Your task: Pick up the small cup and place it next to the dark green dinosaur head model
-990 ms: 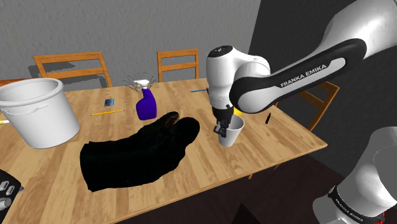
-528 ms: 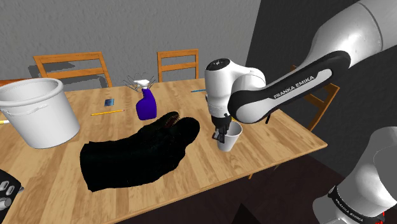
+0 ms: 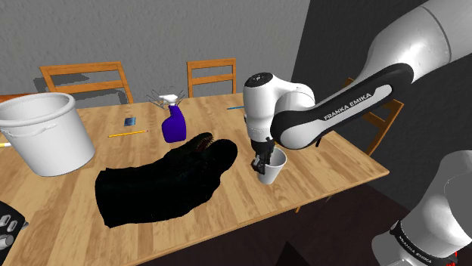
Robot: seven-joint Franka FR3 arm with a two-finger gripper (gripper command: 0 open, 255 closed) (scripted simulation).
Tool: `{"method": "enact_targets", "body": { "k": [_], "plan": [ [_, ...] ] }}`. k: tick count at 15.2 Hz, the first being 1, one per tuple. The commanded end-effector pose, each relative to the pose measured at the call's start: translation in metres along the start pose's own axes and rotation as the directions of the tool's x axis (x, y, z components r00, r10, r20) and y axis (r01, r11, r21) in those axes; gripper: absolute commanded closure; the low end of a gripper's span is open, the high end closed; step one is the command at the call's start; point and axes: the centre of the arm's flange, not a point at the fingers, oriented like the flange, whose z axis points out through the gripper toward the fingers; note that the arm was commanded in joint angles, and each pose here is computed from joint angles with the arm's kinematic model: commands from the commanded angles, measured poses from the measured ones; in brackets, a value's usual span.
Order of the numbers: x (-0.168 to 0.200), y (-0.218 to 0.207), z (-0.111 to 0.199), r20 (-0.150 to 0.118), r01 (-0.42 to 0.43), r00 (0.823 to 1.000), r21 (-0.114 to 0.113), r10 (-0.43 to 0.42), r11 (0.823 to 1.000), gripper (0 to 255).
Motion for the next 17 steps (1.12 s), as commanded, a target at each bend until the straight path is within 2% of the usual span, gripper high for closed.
{"method": "enact_targets", "body": {
  "k": [1, 5, 9, 17],
  "plan": [
    [0.000, 0.000, 0.000, 0.000, 0.000, 1.000, 0.000, 0.000, 1.000, 0],
    [0.000, 0.000, 0.000, 0.000, 0.000, 1.000, 0.000, 0.000, 1.000, 0],
    [0.000, 0.000, -0.050, 0.000, 0.000, 1.000, 0.000, 0.000, 1.000, 0],
    [0.000, 0.000, -0.050, 0.000, 0.000, 1.000, 0.000, 0.000, 1.000, 0]
  ]
}}
